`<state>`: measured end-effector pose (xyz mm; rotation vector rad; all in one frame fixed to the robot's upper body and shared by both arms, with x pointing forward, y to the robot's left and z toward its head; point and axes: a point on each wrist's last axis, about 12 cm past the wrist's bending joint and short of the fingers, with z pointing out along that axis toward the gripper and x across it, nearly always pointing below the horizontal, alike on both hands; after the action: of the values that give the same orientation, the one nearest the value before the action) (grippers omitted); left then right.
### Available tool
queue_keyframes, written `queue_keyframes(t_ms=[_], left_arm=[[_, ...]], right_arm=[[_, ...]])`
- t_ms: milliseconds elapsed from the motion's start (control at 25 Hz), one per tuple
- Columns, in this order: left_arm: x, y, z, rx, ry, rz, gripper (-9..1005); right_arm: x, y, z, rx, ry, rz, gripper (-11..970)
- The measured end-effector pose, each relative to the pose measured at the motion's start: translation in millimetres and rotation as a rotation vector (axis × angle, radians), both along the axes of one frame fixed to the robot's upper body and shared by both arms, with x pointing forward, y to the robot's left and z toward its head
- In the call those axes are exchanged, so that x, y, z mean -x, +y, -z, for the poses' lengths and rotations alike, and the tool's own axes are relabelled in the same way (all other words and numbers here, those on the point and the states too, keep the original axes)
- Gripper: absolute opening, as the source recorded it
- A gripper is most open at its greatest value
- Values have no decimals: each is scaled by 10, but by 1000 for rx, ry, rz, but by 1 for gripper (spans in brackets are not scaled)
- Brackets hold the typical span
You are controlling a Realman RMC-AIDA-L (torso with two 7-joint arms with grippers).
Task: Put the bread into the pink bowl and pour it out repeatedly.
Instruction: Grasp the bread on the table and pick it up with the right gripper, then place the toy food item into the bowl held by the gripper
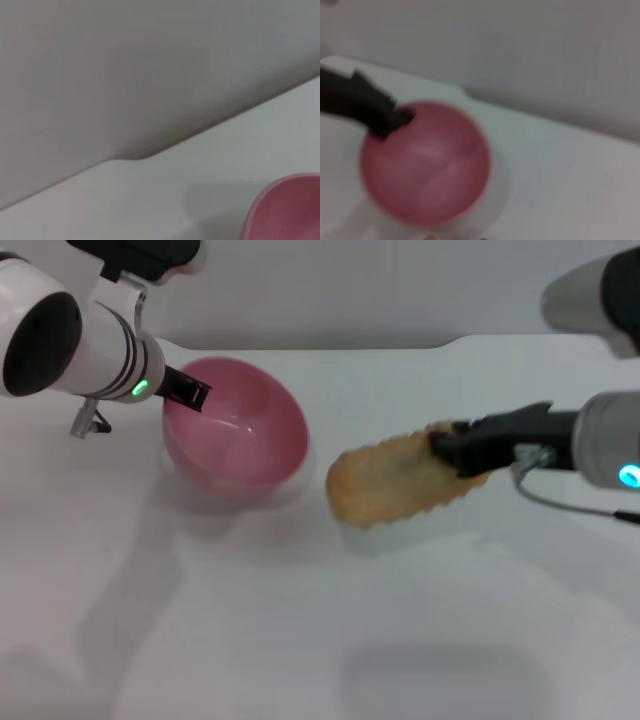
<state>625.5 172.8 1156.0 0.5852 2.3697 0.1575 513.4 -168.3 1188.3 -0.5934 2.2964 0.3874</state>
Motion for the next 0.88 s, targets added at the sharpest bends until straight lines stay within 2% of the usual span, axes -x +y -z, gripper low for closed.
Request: queue_keyframes(t_ms=[280,400,680,880], left_arm=[[64,-61,43,22,28,20,131],[111,-173,61,35,38,60,132],[141,-344,40,56,32,116,132],[149,-383,7,72,24,129,133]], right_arm=[[-88,-147,-200,37,-93,61,183],[-152,-144,-231,44,-115,64,175],[-313,-59,-160,73,-109,45,160],[-418,11,-28,89,-80,30,154]])
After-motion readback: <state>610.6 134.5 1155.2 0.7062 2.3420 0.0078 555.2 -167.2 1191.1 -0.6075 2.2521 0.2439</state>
